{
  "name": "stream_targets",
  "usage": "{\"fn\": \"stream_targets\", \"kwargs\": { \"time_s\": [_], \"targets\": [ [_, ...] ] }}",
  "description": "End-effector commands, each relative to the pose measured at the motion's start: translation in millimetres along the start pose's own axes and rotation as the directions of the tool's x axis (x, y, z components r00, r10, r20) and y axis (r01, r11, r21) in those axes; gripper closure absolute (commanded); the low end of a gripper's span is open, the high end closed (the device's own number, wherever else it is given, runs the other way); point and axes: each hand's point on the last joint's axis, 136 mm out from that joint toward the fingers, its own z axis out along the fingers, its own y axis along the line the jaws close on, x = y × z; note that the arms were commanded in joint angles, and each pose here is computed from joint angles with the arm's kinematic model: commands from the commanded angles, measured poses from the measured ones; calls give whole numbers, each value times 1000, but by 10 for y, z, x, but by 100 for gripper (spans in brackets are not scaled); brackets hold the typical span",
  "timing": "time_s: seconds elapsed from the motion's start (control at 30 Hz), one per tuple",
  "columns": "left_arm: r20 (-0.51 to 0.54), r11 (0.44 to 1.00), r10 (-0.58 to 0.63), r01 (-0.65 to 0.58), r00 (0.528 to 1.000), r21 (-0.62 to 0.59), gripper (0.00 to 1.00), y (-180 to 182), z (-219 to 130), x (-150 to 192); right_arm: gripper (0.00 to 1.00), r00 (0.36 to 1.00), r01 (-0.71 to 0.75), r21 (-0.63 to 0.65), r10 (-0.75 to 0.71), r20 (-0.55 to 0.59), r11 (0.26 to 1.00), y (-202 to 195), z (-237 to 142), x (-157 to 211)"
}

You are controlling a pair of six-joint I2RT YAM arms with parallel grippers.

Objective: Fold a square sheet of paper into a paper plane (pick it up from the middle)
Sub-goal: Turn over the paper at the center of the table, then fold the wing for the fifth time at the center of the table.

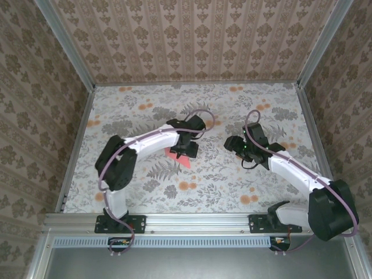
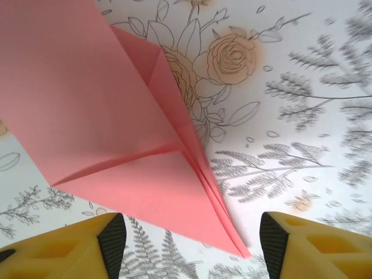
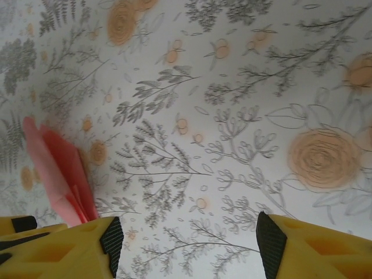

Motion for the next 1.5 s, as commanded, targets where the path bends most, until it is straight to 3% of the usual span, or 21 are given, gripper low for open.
{"fn": "stream_targets", "kwargs": {
  "time_s": [0.0,0.1,0.33,0.5,0.7,0.9,1.03,1.17,1.23,1.33,1.47],
  "targets": [
    [84,970,-145,125,986,210,29,17,-331,-190,37,997,51,-87,-55,-50,995,281,97,124],
    [112,943,-268,236,957,235,22,373,-384,-170,41,986,128,-147,-141,-87,981,636,194,325],
    [134,872,-468,432,873,229,11,1105,-369,118,61,927,232,-267,-296,-232,935,1451,614,1020],
    [136,831,-541,503,830,237,8,1359,-365,290,64,900,238,-268,-316,-300,934,1631,943,1264],
    [113,810,-562,517,820,275,6,1378,-323,374,64,869,300,-194,-351,-349,934,1481,1218,1350],
    [92,811,-549,503,831,300,5,1317,-284,376,64,793,425,-119,-432,-429,897,1014,1296,1434],
    [85,810,-534,480,841,337,0,1252,-278,353,66,701,522,-179,-539,-468,834,669,1219,1506],
    [70,796,-536,477,841,372,0,1184,-254,342,65,643,553,-300,-627,-439,777,666,1049,1486],
    [65,788,-540,478,839,388,0,1150,-248,333,64,655,546,-347,-647,-391,763,836,932,1408],
    [57,774,-551,483,833,410,0,1084,-245,322,57,732,491,-368,-603,-318,790,1129,802,1240],
    [35,733,-591,519,806,440,0,966,-217,319,57,854,397,-235,-451,-258,887,1155,853,970]
  ]
}}
